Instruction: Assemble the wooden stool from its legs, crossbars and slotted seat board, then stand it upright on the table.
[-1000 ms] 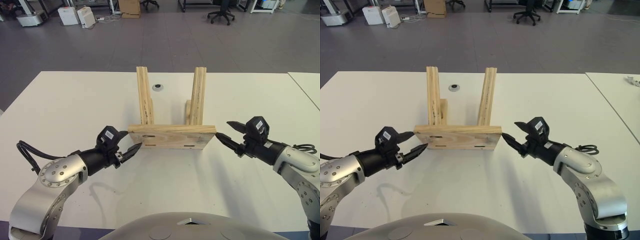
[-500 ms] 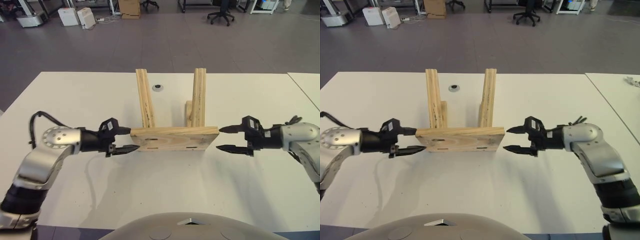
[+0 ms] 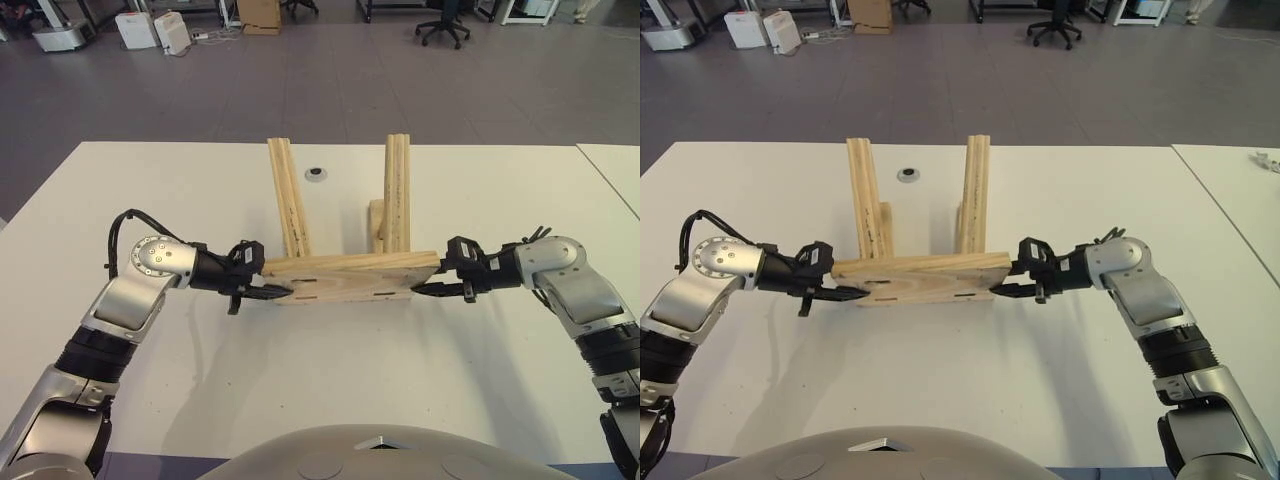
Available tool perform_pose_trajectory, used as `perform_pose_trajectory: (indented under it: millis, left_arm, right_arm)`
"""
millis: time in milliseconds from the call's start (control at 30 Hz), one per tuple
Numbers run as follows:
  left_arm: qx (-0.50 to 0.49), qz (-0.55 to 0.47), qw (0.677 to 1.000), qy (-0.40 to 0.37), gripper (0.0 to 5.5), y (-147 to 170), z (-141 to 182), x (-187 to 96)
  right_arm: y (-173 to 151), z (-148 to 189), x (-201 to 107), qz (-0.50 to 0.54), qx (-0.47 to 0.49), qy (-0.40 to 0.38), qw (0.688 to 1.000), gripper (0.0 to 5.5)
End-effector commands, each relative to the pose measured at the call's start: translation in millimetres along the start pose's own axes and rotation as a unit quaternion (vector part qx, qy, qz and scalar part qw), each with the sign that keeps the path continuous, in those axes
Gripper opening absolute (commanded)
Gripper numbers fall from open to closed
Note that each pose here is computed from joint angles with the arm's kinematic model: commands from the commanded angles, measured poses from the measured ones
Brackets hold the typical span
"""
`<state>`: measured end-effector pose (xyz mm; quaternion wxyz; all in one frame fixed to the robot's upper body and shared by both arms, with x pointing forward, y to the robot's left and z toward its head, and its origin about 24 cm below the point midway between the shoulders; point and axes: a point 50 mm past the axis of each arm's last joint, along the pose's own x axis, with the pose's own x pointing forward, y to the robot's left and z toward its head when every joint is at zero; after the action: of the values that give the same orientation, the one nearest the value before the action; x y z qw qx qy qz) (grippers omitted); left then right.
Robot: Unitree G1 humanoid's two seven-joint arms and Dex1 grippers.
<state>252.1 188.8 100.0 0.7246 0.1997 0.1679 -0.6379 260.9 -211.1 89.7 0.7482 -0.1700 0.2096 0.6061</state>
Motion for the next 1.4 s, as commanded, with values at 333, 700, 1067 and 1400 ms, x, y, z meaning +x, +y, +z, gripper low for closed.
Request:
perform_pose_trajectory:
  millis: [333, 700, 1067, 1400]
  left_arm:
    - [-0.241, -0.234, 0.912, -0.236, 1.35, 29, 202, -92]
    - [-0.518, -0.392, 0.746, -0.146, 1.31, 1, 143, -81]
    - [-0.579, -0.19, 0.759, -0.227, 2.83, 7, 60, -31]
    - [-0.547, -0.042, 0.774, -0.315, 4.48, 12, 58, -100]
  right_arm:
    - [14, 222, -96, 0.305, 0.145, -0.208, 0.918, 1.47]
    - [27, 174, -68, 0.492, 0.436, -0.135, 0.741, 1.35]
    - [27, 51, -43, 0.232, 0.588, -0.179, 0.754, 2.71]
    - [24, 39, -63, 0.026, 0.541, -0.329, 0.773, 4.6]
